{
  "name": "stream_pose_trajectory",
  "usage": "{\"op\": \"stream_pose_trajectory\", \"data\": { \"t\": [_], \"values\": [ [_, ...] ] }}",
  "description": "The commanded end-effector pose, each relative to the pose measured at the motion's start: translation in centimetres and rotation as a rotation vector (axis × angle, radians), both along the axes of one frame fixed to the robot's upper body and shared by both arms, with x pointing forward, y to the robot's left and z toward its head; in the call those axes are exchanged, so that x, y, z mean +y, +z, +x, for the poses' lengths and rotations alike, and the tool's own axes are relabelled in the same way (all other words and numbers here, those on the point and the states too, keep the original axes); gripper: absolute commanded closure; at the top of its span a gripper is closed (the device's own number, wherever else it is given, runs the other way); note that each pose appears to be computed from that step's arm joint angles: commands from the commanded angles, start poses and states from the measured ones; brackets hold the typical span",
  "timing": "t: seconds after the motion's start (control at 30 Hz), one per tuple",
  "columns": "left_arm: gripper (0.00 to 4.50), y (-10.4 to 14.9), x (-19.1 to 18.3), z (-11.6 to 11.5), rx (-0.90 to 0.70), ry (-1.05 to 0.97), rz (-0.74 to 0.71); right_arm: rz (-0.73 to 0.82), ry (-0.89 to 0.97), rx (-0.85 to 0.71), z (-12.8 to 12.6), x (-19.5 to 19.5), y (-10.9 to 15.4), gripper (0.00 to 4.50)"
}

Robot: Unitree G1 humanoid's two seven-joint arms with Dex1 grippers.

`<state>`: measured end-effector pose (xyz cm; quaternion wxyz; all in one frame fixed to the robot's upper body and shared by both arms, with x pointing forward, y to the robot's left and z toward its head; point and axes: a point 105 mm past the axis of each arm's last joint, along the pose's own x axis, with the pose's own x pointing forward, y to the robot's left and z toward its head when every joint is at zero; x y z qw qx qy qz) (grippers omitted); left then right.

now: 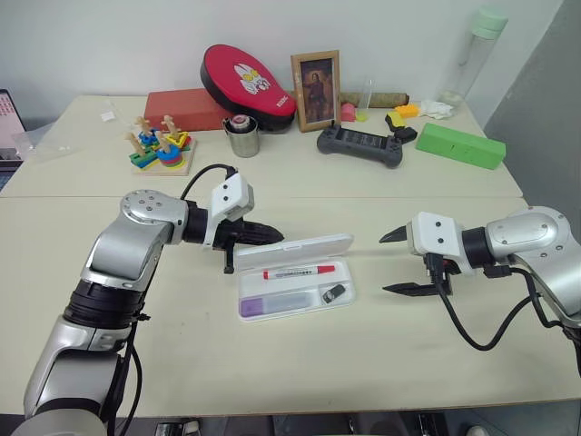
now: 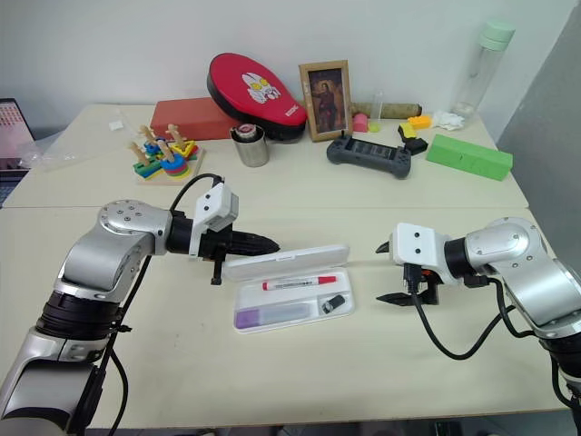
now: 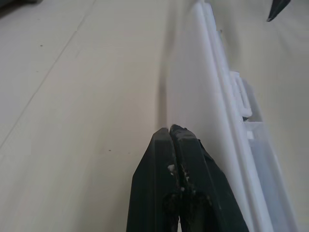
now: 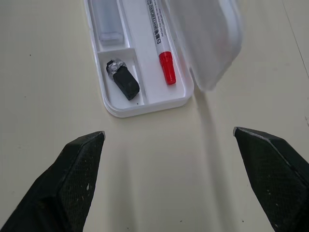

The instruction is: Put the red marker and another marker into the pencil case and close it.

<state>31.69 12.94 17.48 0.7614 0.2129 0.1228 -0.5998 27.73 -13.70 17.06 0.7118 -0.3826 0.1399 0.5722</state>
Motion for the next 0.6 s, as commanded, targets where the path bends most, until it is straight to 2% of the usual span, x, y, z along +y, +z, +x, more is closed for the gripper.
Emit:
{"op": "stream_pose_trajectory", "data": {
  "t": [0.03,0.23,0.37,0.47,0.6],
  "values": [
    [4.45,-0.4,-0.6,-1.3,0.011,-0.041,0.006,-0.005,0.009,-0.051,-0.1,-0.3,1.2,0.00],
    [4.45,-2.1,-1.2,-3.0,0.072,-0.068,0.015,-0.016,0.016,-0.044,-0.5,-0.5,1.1,0.00],
    [4.45,-2.4,-1.3,-3.1,0.075,-0.061,0.016,-0.016,0.015,-0.044,-0.5,-0.5,1.1,0.00],
    [4.45,-4.7,-1.7,-3.3,0.083,-0.058,0.059,-0.018,0.019,-0.045,-0.6,-0.5,1.0,0.00],
    [4.45,-6.3,-2.0,-3.6,0.084,-0.064,0.101,-0.018,0.017,-0.042,-0.7,-0.6,1.0,0.00]
  ]
}}
